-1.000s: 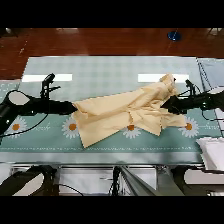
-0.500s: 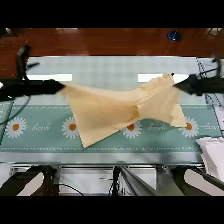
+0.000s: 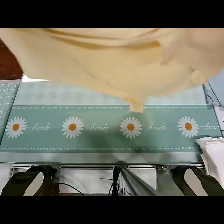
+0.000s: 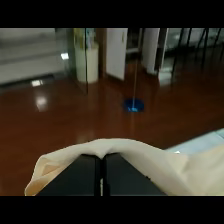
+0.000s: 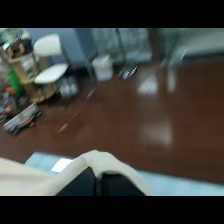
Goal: Fold the shirts.
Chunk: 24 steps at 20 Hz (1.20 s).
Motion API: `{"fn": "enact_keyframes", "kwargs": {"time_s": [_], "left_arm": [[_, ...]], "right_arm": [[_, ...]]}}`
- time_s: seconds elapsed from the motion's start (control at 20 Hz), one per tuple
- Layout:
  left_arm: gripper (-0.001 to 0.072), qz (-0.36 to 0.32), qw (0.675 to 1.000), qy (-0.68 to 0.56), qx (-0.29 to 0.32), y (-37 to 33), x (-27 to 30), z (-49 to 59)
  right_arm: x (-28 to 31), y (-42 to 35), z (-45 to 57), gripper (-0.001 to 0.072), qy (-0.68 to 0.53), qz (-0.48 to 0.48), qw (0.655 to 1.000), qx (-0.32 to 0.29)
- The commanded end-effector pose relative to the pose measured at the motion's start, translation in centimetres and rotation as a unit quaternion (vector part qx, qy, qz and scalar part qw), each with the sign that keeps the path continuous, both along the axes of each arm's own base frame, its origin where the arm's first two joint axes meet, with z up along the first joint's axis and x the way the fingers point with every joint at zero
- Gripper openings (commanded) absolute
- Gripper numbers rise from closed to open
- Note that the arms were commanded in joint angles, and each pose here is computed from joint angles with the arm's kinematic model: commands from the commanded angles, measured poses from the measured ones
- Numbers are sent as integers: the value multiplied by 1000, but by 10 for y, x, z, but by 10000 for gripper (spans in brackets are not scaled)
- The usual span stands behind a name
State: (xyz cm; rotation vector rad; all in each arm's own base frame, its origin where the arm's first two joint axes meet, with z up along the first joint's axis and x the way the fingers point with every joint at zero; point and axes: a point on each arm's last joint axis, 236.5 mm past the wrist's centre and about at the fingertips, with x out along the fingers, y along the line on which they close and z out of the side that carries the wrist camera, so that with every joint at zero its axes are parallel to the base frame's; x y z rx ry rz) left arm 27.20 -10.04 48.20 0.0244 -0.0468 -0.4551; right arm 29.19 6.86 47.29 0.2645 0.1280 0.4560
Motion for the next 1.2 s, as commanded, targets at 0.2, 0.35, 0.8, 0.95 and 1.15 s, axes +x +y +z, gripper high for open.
{"fn": "enact_keyframes", "kwargs": {"time_s": [0.2,0.35,0.8,0.95,1.15], "left_arm": [[23,87,996,-27,-5,29,-143,28],[23,113,992,56,-7,39,-172,-16],[23,69,937,342,6,25,-112,-172],[23,64,917,394,-11,24,-58,-244],[23,54,908,410,-70,15,17,-315]], "right_arm": [[-112,1,51,22,-35,-134,988,-63],[-130,-6,11,21,40,-156,982,-99],[-85,-49,-127,20,307,-134,937,-95],[-56,-62,-207,21,420,-100,900,-63],[15,-67,-258,21,428,-92,898,-42]]}}
